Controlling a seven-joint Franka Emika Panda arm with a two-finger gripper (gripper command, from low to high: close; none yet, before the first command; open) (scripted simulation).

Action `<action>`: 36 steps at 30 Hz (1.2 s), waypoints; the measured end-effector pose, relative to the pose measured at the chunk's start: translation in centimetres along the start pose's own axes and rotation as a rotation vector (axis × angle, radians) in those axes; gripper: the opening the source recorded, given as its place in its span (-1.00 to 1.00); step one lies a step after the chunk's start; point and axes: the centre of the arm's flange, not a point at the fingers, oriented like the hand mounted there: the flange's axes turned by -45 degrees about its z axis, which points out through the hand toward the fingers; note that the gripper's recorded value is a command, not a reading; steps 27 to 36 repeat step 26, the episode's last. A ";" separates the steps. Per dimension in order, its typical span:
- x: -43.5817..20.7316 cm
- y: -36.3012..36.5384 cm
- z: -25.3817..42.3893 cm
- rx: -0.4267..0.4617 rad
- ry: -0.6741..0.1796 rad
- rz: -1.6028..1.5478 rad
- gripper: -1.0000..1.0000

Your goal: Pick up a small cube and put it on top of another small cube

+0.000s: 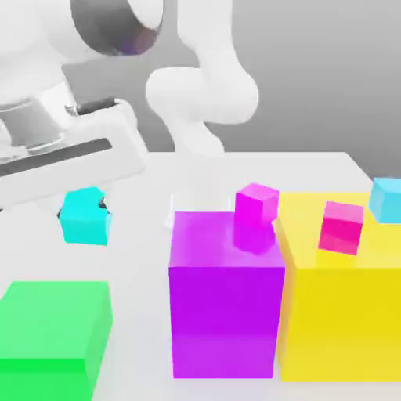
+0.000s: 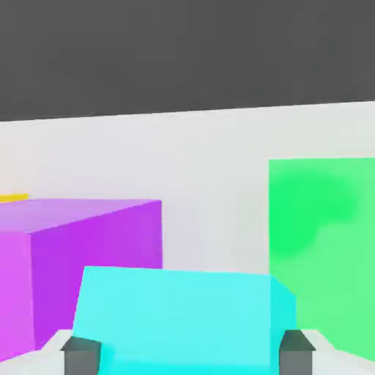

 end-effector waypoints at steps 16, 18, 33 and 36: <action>-10.6 -21.0 0.9 -0.218 0.093 0.212 -1.00; -11.6 -21.9 2.4 -0.243 0.117 0.236 -1.00; -11.5 -20.9 7.3 -0.250 0.125 0.244 1.00; -11.5 -20.9 7.3 -0.250 0.125 0.244 1.00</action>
